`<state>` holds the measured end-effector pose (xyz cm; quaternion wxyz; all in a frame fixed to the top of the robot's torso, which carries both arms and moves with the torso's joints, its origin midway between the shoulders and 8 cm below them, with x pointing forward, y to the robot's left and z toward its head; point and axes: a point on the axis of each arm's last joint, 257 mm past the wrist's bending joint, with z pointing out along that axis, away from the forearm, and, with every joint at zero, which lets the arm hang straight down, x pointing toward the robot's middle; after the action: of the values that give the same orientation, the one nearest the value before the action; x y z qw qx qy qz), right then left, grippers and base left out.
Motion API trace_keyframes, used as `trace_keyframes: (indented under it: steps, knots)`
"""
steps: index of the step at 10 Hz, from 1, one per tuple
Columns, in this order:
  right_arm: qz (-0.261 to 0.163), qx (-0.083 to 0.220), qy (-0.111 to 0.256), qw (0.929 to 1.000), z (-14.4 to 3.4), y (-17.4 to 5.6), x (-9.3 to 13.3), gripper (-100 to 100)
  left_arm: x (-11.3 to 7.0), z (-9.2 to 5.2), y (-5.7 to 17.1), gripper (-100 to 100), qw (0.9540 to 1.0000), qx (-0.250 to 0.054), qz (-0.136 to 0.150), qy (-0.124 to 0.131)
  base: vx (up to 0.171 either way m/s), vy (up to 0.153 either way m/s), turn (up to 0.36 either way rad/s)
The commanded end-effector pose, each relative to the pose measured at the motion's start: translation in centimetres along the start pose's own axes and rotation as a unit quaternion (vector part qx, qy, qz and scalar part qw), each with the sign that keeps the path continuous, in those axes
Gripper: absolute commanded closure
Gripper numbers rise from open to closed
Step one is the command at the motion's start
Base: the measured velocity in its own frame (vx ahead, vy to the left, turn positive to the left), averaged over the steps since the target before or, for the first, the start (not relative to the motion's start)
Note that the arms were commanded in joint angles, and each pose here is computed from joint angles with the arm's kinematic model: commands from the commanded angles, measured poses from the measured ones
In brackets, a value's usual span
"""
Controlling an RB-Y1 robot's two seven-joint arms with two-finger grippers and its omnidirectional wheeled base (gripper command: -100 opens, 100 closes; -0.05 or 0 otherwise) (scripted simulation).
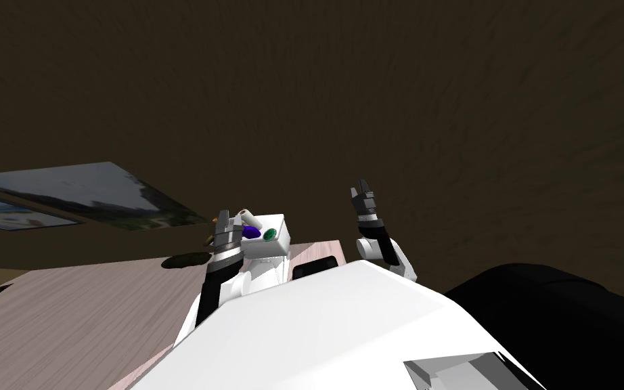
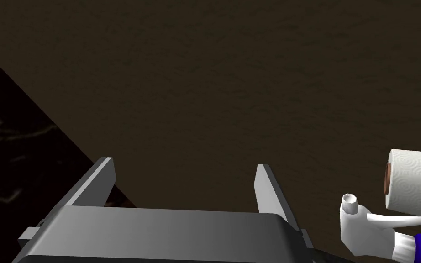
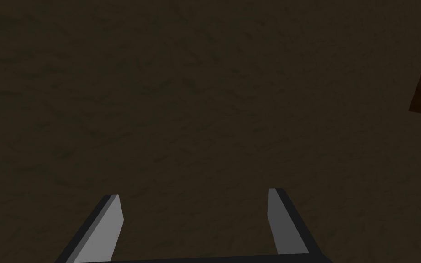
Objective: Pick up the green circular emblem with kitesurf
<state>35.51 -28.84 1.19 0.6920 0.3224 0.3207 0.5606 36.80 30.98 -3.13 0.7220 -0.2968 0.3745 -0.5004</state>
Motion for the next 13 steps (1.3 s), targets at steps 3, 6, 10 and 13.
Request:
trace_keyframes:
  steps: [3,6,10,13]
  knots:
    - [0.000,0.000,0.000,1.0000,0.0,0.0,0.0,0,-1.2,-1.1,4.4,-100,0.9993,-0.037,-0.004,-0.007,-0.028,0.030,0.013]
    - [0.000,0.000,0.000,1.0000,0.0,0.0,0.0,0,-1.7,-2.2,7.4,-100,0.9978,-0.064,-0.008,-0.015,-0.020,0.021,0.009]
    - [0.000,0.000,0.000,1.0000,0.0,0.0,0.0,0,-2.5,-3.7,10.9,-100,0.9949,-0.096,-0.015,-0.027,-0.020,0.015,0.010]
    - [0.000,0.000,0.000,1.0000,0.0,0.0,0.0,0,-2.9,-5.1,13.7,-100,0.9916,-0.122,-0.021,-0.036,-0.021,0.008,0.012]
